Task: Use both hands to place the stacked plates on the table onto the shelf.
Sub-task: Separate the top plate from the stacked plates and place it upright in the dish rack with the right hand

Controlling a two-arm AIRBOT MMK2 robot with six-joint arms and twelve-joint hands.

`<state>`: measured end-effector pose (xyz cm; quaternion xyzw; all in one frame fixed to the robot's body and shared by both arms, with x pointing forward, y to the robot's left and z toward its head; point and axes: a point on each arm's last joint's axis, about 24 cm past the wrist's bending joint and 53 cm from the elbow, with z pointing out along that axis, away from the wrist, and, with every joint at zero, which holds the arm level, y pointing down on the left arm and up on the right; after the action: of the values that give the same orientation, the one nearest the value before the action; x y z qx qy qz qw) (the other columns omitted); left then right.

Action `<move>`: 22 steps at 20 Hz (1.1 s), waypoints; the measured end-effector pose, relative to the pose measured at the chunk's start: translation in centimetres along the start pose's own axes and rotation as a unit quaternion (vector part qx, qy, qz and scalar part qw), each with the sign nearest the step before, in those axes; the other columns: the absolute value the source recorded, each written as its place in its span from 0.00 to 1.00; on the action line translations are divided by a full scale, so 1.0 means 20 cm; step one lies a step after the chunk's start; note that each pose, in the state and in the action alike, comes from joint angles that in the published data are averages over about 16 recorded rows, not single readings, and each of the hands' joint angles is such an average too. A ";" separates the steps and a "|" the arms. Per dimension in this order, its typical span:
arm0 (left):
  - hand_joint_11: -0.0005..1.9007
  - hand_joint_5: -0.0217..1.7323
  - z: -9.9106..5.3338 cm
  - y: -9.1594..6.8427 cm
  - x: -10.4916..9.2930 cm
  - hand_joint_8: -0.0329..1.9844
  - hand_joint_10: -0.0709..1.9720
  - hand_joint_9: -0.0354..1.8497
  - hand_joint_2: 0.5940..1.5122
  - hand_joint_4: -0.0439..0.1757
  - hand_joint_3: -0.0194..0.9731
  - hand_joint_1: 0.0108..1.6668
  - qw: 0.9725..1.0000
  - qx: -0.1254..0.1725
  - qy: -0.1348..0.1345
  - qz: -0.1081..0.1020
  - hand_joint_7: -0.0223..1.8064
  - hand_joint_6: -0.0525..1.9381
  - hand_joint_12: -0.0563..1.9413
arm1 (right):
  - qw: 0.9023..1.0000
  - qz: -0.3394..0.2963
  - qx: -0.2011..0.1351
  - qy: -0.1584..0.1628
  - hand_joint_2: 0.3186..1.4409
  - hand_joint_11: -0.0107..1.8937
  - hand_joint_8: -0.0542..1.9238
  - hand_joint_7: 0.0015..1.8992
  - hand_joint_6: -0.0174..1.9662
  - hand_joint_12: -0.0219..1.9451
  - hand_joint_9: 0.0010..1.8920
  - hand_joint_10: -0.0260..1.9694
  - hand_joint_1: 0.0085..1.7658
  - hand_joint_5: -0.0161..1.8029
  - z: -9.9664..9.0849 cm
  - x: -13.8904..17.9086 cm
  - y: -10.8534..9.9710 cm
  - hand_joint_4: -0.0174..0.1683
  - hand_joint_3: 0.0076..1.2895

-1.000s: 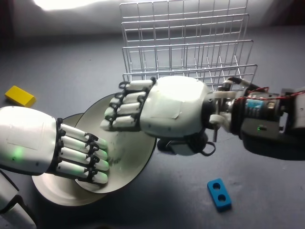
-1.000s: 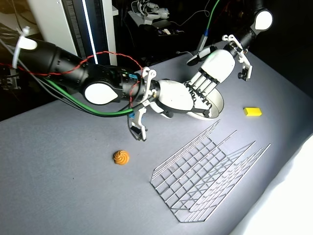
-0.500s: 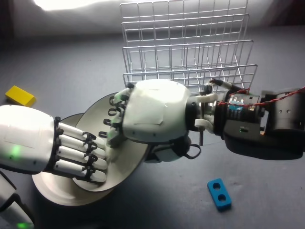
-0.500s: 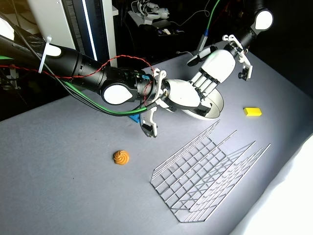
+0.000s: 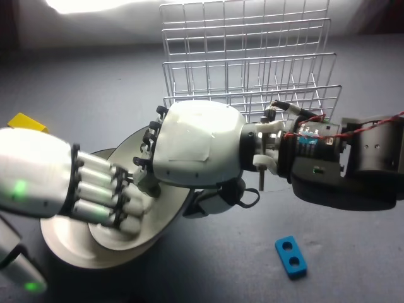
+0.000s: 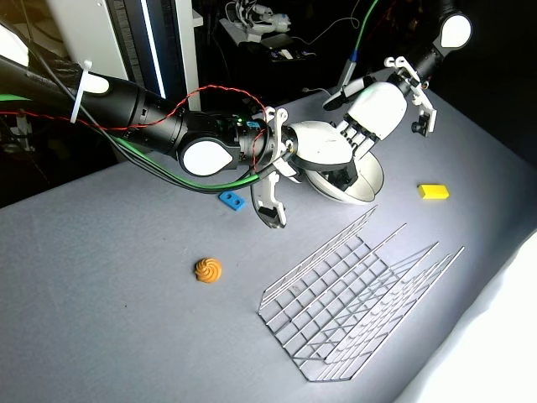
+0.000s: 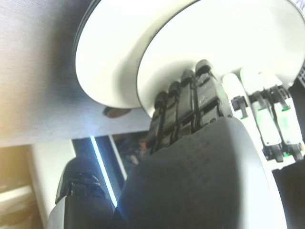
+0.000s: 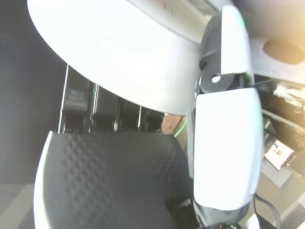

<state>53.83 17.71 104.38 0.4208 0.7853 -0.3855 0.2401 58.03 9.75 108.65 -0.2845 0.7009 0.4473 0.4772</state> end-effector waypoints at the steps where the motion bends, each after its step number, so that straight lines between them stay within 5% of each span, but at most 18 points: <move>1: 0.01 0.03 -0.01 0.01 -0.02 0.03 0.04 0.03 0.56 0.19 0.03 0.01 1.000 -0.002 -0.004 0.000 0.03 0.04 0.03 | 1.000 0.001 0.000 -0.001 0.54 0.47 0.26 0.53 0.33 0.59 0.60 0.08 0.63 0.50 0.00 -0.01 0.00 0.16 0.01; 11: 0.01 0.04 -0.20 0.14 -0.18 0.02 0.04 0.04 0.56 0.20 0.03 0.01 0.998 -0.031 -0.049 -0.008 0.04 0.04 0.03 | 1.000 0.011 -0.001 -0.006 0.54 0.50 0.29 0.58 0.36 0.59 0.69 0.06 0.63 0.52 0.02 -0.08 0.02 0.10 0.00; 22: 0.01 0.04 -0.41 0.28 -0.23 0.02 0.04 0.05 0.56 0.21 0.03 0.01 0.995 -0.071 -0.072 -0.021 0.05 0.04 0.03 | 1.000 0.017 -0.016 0.000 0.54 0.49 0.33 0.60 0.41 0.60 0.73 0.04 0.64 0.54 0.01 -0.12 0.14 0.08 0.00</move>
<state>60.65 24.14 110.18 0.3572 0.8002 -0.3630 0.3167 56.73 11.12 111.87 -0.2800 0.6988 0.4663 0.4646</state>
